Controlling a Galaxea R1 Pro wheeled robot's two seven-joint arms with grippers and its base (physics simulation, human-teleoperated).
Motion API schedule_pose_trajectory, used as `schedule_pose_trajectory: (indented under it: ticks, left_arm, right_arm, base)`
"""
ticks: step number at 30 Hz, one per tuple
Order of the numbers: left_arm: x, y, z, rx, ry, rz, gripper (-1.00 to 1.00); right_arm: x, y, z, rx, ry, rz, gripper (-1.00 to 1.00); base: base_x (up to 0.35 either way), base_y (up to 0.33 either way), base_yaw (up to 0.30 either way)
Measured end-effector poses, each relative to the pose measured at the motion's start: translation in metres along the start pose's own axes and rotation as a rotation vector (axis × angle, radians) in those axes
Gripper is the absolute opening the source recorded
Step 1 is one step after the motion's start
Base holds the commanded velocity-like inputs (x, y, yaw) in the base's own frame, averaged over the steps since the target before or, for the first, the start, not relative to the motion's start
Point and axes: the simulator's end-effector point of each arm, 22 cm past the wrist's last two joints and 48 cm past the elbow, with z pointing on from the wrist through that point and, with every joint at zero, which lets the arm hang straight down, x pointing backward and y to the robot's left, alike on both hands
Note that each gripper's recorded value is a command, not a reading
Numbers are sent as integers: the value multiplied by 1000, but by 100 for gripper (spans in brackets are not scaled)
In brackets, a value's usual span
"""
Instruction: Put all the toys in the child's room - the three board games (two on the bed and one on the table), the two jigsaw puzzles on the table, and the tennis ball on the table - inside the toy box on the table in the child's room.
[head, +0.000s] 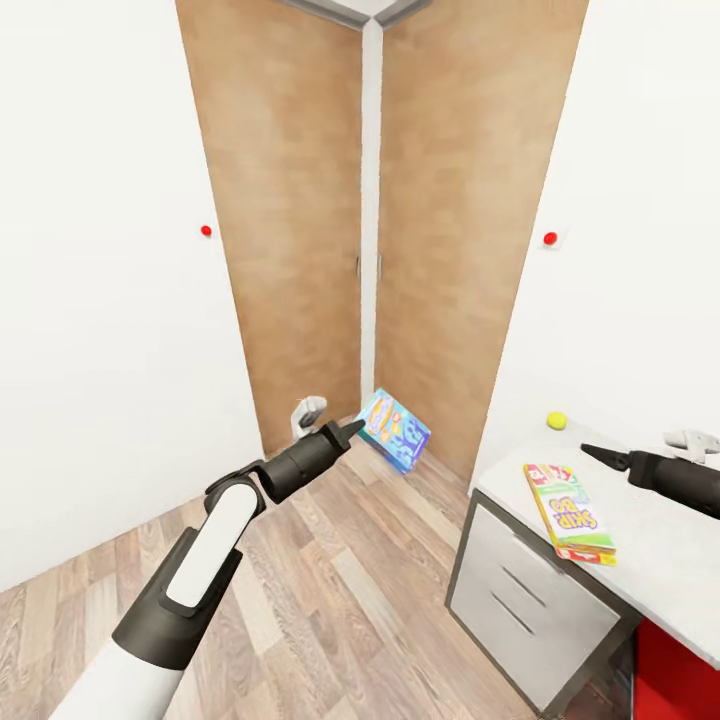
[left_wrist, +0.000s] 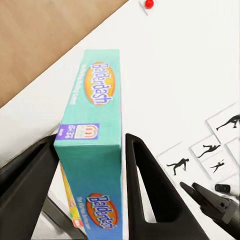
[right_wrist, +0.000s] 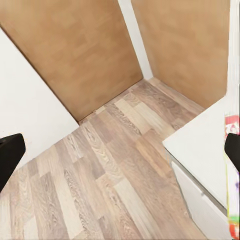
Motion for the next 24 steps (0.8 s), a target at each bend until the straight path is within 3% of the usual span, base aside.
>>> schedule_pose_trajectory:
  ticks: [7, 24]
  left_arm:
    - [8, -19, 6, 41, 25, -16, -100]
    - [18, -36, 12, 72, 51, -31, -100]
  right_arm:
    - [-12, 0, -15, -48, -37, 12, 100]
    - [-15, 0, -19, -58, -45, 15, 100]
  base:
    - [0, 0, -282]
    - [0, 0, -282]
